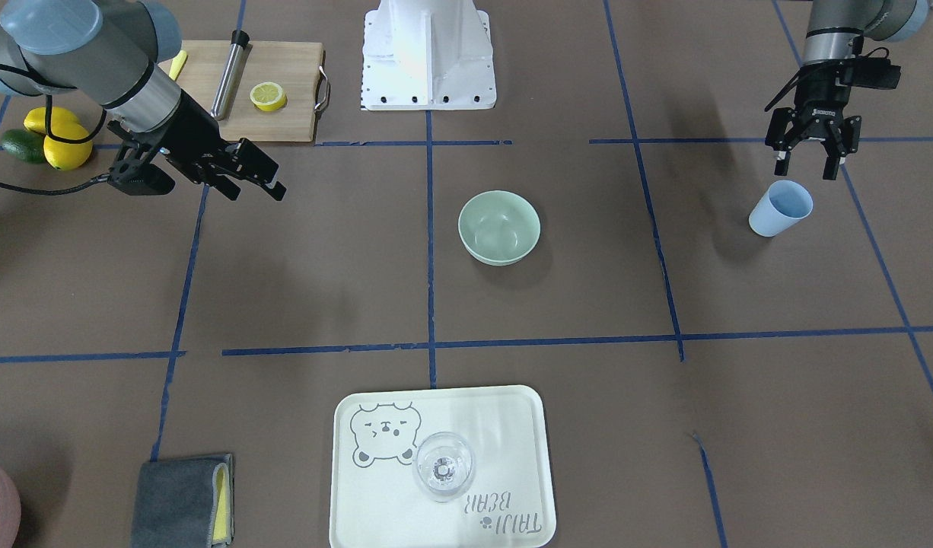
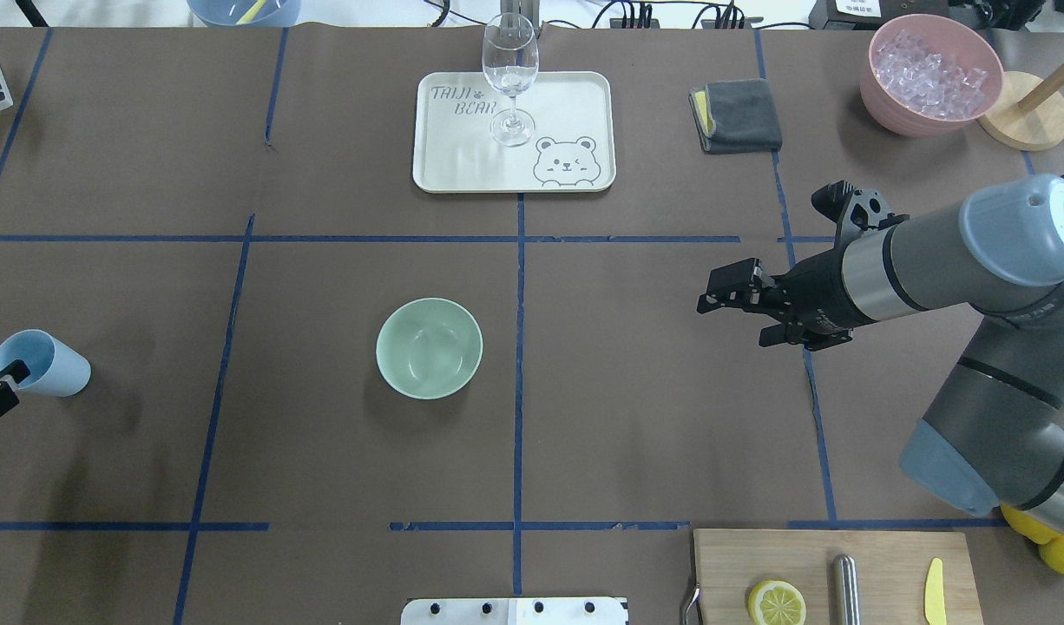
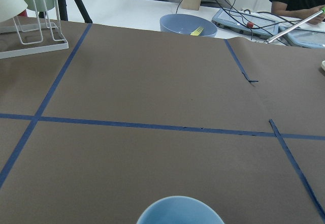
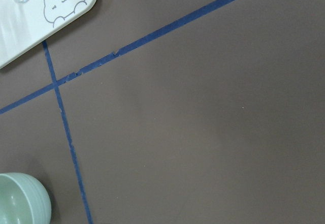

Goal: Pour ice into bowl

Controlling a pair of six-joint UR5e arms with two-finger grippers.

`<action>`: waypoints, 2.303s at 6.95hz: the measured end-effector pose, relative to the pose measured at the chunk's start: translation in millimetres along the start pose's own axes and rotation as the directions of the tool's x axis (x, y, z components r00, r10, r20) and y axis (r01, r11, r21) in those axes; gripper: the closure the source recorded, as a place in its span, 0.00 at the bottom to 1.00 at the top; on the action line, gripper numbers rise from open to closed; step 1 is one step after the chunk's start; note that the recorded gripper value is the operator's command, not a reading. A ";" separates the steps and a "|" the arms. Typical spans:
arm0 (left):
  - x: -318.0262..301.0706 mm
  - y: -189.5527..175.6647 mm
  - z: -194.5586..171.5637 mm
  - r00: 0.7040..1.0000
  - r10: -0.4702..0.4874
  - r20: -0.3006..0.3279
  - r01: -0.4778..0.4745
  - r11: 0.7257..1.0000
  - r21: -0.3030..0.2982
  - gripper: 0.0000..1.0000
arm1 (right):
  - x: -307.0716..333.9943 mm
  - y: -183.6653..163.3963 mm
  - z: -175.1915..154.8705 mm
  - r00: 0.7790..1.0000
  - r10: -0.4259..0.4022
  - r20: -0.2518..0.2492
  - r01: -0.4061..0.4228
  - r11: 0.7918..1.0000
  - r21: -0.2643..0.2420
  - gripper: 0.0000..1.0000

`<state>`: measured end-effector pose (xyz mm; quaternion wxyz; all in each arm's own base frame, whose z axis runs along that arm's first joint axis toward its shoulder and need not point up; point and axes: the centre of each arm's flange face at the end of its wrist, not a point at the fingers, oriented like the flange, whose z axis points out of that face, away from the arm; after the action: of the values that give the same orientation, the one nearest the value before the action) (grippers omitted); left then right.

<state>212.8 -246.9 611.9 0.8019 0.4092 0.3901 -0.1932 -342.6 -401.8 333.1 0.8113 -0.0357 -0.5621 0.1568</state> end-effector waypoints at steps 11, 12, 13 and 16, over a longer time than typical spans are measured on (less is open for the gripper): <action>26.7 89.2 37.4 0.994 0.059 0.090 -0.079 0.966 0.247 0.03 | 0.7 0.6 -8.9 1.000 0.002 0.007 -0.002 1.000 0.000 0.00; 20.3 91.2 40.5 0.994 0.060 0.094 -0.084 0.957 0.277 0.03 | 0.5 0.5 -9.4 1.000 0.002 0.008 -0.002 1.000 0.001 0.00; 22.8 94.2 43.7 0.994 0.055 0.090 -0.079 0.952 0.296 0.02 | 0.6 0.2 -9.8 1.000 0.002 0.008 -0.002 1.000 0.001 0.00; 26.3 108.6 57.5 0.994 0.055 0.095 -0.083 0.945 0.317 0.02 | -0.6 0.6 -11.6 1.000 0.000 0.012 0.000 1.000 0.002 0.00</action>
<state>324.3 -229.0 667.0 0.7469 0.5390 0.3044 -0.2429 -332.2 -400.0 328.2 0.8080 -0.0338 -0.5666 0.1577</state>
